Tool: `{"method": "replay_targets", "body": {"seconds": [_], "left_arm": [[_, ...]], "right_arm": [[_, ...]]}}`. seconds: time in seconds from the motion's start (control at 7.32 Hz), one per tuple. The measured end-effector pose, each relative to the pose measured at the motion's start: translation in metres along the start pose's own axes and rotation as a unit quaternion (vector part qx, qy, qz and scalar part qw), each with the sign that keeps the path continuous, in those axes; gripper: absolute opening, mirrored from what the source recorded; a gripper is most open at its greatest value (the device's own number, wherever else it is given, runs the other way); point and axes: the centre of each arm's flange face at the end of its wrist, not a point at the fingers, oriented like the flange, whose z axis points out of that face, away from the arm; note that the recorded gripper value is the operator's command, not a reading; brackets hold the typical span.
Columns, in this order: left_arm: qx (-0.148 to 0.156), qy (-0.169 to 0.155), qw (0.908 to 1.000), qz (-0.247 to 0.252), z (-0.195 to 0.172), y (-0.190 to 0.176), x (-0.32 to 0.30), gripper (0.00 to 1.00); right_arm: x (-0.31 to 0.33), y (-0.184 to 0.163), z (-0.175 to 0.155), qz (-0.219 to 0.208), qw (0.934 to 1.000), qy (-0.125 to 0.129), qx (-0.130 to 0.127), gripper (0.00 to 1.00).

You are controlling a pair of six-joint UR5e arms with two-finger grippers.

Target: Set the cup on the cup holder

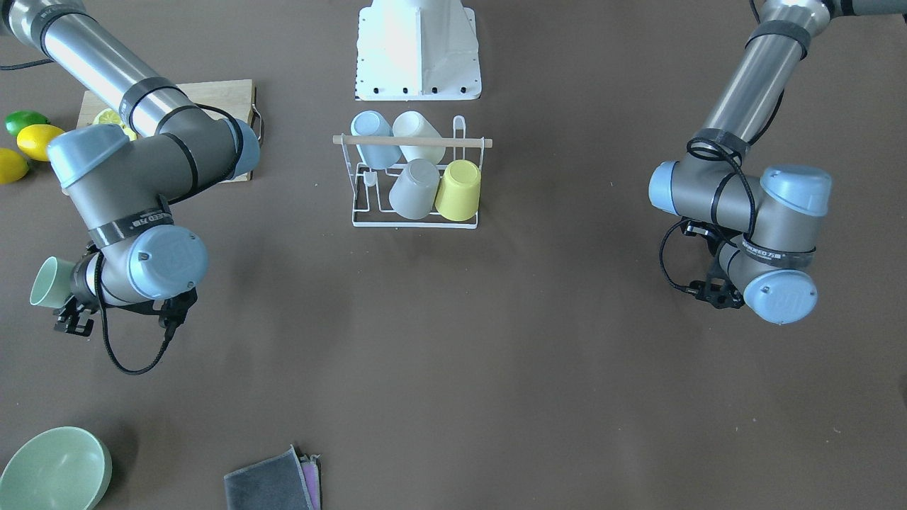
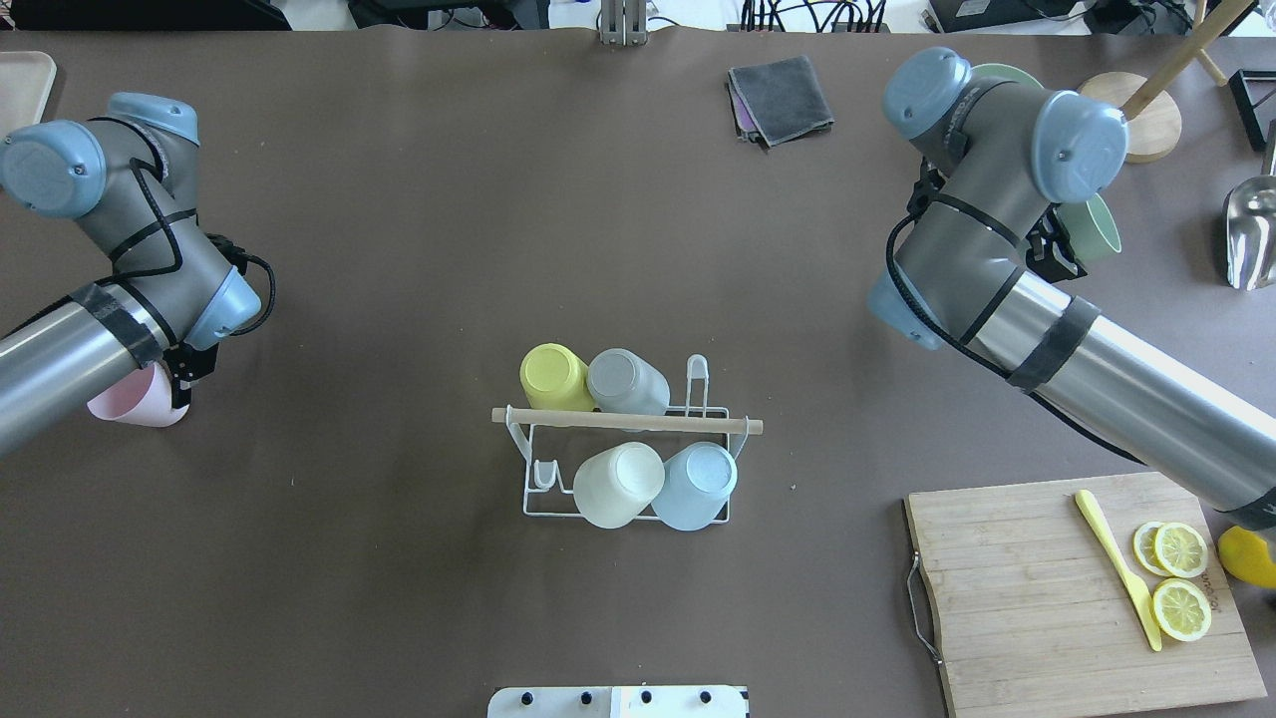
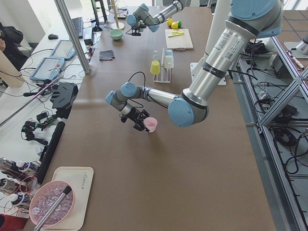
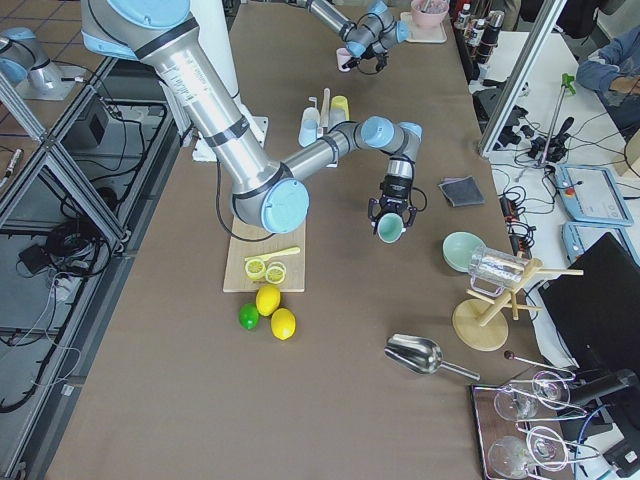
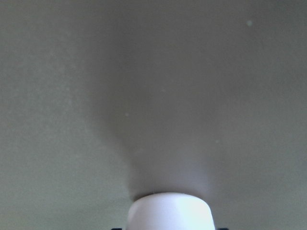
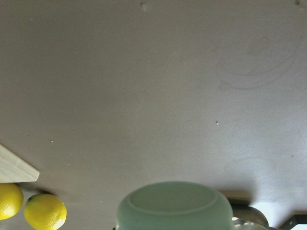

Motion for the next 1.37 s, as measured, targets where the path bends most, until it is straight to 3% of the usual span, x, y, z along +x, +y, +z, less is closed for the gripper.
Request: {"method": "replay_targets", "body": {"seconds": [0.14,0.41,0.68,1.09,1.37], "left_arm": [[-0.002,0.000,1.0000,-0.002,-0.009,0.009,0.005,0.00],[0.007,-0.013,0.9999,0.006,-0.038,0.040,0.027,0.00],[0.045,-0.070,0.9962,0.025,-0.080,0.080,0.036,0.00],[0.100,-0.153,0.9821,0.048,-0.107,0.122,0.040,0.00],[0.153,-0.172,0.9720,0.048,-0.096,0.133,0.029,0.00]], "right_arm": [[-0.005,0.029,-0.020,0.034,0.9990,-0.011,0.028,0.00],[-0.015,0.074,-0.053,0.084,0.9945,-0.008,0.063,0.00],[-0.023,0.103,-0.054,0.099,0.9919,-0.006,0.080,0.00],[-0.033,0.094,-0.045,0.025,0.9972,-0.007,0.071,0.00],[-0.036,0.093,-0.041,0.002,0.9980,-0.013,0.062,0.00]]}}
